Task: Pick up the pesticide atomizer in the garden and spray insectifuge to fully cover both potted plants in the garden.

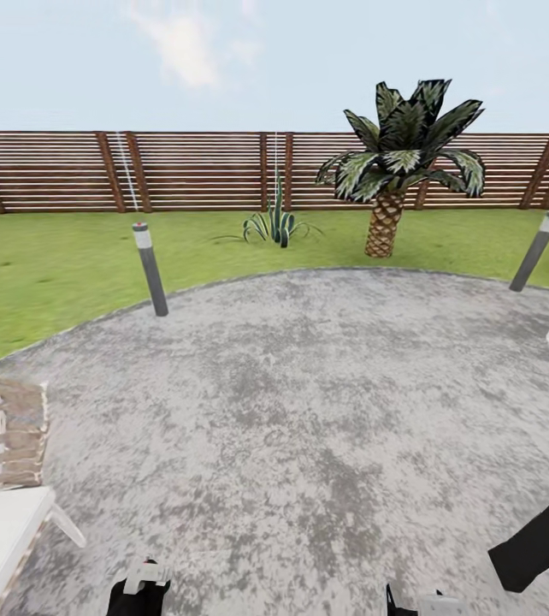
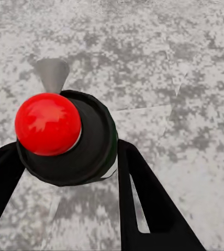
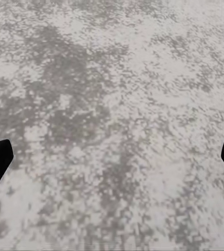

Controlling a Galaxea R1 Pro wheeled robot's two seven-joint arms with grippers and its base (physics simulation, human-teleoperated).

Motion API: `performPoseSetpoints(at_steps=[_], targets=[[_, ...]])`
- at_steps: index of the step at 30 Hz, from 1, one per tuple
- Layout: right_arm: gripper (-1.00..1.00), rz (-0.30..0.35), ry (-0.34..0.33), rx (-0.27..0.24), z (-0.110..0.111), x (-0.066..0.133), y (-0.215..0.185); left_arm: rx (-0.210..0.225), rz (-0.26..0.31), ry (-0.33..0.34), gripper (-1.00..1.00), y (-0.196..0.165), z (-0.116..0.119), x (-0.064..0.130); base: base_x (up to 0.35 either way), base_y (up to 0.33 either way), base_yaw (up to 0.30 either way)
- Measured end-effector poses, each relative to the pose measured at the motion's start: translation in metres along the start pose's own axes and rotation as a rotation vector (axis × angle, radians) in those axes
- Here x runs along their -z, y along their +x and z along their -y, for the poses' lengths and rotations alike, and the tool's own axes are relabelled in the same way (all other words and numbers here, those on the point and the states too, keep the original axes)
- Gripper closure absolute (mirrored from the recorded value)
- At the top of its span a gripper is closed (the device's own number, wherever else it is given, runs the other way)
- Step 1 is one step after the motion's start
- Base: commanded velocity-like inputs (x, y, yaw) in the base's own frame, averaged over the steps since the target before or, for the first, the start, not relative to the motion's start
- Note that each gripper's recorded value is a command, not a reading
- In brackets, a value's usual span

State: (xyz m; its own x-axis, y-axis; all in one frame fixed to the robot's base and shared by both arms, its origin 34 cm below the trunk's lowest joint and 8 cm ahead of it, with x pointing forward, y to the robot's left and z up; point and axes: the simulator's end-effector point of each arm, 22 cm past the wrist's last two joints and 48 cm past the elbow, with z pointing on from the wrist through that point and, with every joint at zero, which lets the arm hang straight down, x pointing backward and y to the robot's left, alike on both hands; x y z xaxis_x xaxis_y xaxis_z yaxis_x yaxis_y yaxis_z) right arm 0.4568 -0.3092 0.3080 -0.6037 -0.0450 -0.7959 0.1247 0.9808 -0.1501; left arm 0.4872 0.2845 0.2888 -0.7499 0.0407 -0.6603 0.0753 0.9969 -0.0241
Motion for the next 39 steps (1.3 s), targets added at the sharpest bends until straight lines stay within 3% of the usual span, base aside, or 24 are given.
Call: performPoseSetpoints(at_steps=[39], targets=[[-1.0,0.0,-0.001,-0.001,-0.0009,0.0001,0.0,0.0,0.0,0.0,1.0,0.0,-0.0002,0.0,0.339,0.0,0.0]])
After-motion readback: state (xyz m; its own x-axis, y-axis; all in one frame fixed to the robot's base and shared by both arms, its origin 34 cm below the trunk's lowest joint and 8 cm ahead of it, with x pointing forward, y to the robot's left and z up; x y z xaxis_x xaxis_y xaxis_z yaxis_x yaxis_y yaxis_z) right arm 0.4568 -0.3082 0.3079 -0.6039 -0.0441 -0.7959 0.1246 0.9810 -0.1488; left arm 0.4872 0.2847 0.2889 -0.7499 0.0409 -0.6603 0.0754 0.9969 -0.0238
